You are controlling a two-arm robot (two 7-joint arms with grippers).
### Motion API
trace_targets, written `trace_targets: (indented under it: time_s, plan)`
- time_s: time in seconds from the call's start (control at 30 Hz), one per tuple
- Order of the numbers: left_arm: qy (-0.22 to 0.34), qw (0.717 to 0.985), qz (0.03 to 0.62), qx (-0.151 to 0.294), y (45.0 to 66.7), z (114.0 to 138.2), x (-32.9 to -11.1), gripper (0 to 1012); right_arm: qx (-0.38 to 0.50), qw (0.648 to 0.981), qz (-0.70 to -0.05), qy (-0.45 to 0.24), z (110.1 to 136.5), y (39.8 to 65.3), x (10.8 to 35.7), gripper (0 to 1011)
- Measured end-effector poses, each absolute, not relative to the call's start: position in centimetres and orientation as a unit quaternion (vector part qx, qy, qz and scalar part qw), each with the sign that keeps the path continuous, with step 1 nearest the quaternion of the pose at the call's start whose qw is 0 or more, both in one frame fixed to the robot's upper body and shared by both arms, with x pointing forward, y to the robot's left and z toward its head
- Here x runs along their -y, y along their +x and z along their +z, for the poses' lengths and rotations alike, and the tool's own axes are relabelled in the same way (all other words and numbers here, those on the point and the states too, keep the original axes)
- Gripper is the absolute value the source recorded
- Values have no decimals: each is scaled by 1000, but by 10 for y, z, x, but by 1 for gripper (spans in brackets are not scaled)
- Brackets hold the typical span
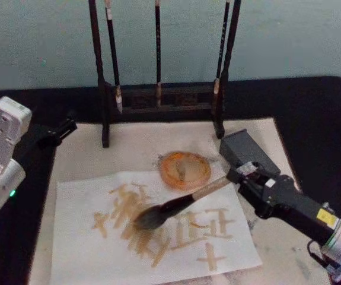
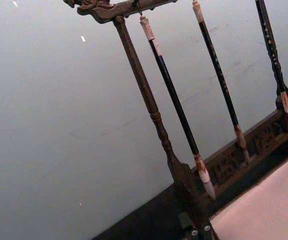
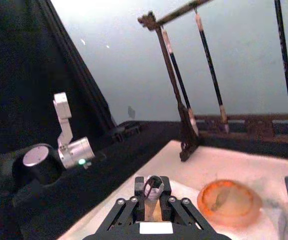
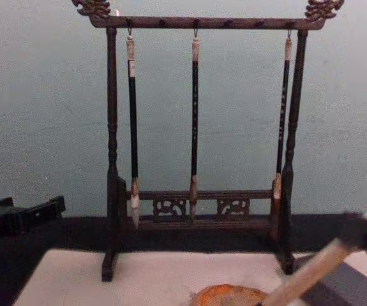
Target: Pick up the brush from the inkstone, write on the paper, then place the brush back to its original position.
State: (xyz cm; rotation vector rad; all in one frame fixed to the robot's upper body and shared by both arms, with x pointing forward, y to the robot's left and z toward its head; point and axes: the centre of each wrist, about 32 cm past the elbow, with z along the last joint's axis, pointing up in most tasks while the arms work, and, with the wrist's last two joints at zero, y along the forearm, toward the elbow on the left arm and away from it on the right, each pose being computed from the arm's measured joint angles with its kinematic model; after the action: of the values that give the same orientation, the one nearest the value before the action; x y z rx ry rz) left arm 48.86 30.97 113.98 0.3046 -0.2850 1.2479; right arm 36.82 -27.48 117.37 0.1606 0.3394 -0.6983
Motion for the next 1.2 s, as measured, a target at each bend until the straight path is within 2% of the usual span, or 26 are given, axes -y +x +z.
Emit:
trace_targets:
  time_s: [0.4,0.9,1.2]
  plan:
    - [141,791,580,132,489,1140,-310,1002,-180,913,-361,55,1163,369,282,172]
    - [141,791,580,132,489,1140,-310,1002,-170,902,-393,52,1171,366,304,172]
    - [141,791,580,132,489,1140,-310,1002,-171,910,-372,66,1185,365,307,172]
